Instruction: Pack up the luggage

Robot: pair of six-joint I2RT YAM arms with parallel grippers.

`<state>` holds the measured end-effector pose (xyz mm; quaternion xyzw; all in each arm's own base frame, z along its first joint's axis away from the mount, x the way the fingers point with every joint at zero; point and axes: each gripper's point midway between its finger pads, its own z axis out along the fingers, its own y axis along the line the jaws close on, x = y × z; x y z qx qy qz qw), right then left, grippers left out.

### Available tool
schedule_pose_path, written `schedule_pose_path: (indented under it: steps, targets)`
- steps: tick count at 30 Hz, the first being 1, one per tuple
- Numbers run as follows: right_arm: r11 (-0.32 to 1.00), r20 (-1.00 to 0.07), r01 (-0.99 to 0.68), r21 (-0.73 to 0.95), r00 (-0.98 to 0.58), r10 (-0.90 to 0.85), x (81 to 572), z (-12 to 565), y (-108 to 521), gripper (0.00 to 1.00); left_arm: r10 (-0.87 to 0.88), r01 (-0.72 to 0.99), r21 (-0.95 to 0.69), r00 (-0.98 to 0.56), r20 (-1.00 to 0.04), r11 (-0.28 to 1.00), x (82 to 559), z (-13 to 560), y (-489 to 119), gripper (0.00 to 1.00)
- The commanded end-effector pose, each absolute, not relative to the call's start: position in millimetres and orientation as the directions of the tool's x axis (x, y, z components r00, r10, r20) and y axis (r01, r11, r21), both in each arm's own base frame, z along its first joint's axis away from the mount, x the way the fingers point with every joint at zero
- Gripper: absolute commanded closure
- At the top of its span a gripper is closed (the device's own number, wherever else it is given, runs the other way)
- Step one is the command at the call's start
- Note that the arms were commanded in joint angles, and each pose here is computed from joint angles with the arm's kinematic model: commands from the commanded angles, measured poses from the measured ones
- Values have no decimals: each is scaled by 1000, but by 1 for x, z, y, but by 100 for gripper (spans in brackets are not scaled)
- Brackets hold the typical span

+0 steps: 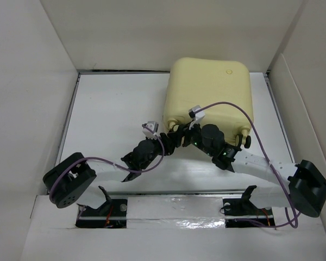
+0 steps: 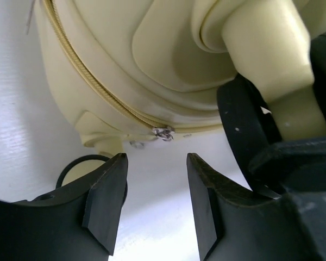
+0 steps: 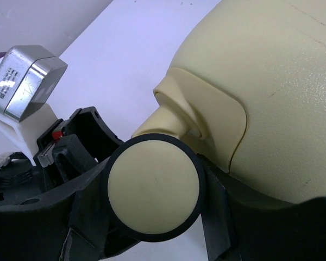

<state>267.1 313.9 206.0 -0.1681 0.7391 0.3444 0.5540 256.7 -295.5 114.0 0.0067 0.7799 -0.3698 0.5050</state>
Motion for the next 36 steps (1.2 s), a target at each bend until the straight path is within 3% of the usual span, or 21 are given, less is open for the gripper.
schedule_pose_path:
  steps: [1,12,25,36]
  targets:
    - [589,-927,-720,368,-234,294,265,289,332,100,-458,391,-571,-348,-818,722,282,159,-301,57]
    - [508,-926,-777,371,-266,268,253,285,347,100,-481,412,-555,-277,-832,722,285,173,-320,58]
    - [433,-919,-814,388,-306,248,237,276,360,100,-614,337,-627,-159,-773,702,287,192,-326,75]
    - [404,-914,-823,400,-324,245,225,272,363,100,-596,285,-597,-102,-796,750,291,198,-340,75]
